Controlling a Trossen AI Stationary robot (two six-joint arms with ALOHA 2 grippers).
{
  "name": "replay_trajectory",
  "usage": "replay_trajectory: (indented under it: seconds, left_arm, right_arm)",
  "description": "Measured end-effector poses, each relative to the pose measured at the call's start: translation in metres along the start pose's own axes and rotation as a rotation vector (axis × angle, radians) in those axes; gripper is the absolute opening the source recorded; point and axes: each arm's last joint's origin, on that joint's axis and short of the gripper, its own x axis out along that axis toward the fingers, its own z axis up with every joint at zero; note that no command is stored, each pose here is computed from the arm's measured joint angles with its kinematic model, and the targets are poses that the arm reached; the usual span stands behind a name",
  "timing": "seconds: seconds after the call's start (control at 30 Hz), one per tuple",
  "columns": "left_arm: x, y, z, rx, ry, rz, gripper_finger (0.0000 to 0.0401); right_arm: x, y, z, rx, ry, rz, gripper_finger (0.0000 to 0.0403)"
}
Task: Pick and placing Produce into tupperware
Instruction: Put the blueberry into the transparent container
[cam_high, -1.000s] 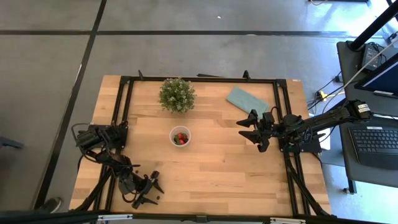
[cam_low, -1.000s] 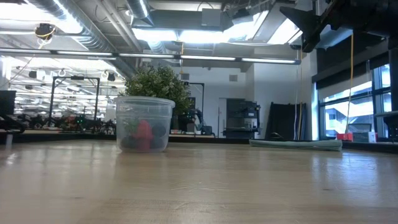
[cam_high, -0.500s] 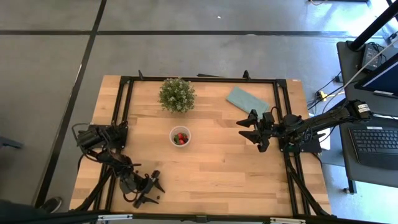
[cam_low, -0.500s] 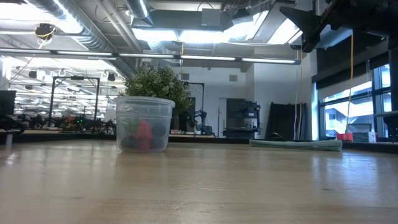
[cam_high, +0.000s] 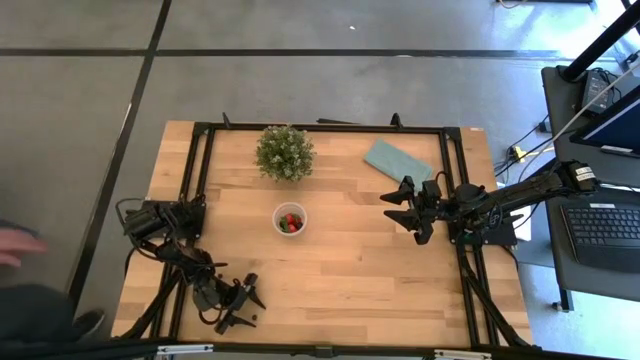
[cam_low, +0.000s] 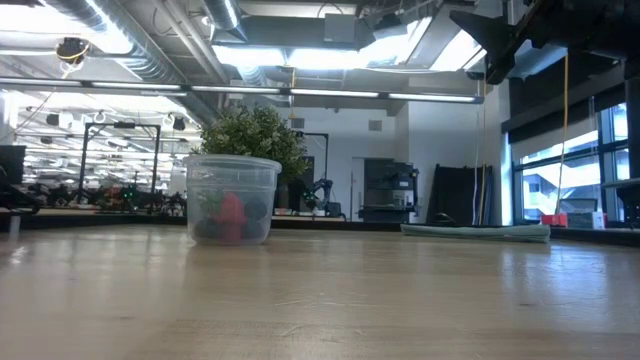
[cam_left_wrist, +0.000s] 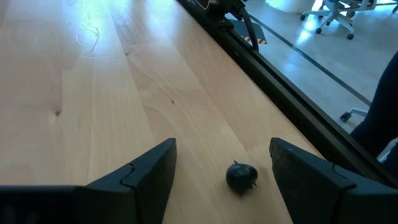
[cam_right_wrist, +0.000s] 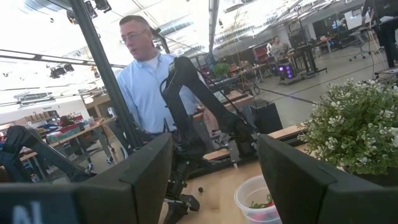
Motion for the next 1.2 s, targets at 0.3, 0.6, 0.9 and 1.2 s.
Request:
replay_trajectory:
  seconds: [0.3, 0.6, 0.9, 1.2]
  left_arm:
    - [0.0, 0.0, 0.0, 0.0, 0.0, 0.0, 0.025]
    - [0.0, -0.001, 0.0, -0.065, 0.018, -0.029, 0.025]
    - [-0.004, -0.006, -0.009, -0.017, 0.08, -0.027, 0.0244]
    - [-0.006, -0.009, -0.012, -0.008, 0.091, -0.028, 0.0243]
  right_arm:
    - [0.0, 0.0, 0.0, -0.002, 0.0, 0.0, 0.0239]
    - [0.0, 0.0, 0.0, -0.004, 0.0, 0.0, 0.0239]
    - [0.0, 0.0, 0.0, -0.002, 0.0, 0.0, 0.0239]
    - [0.0, 0.0, 0.0, -0.003, 0.0, 0.0, 0.0239]
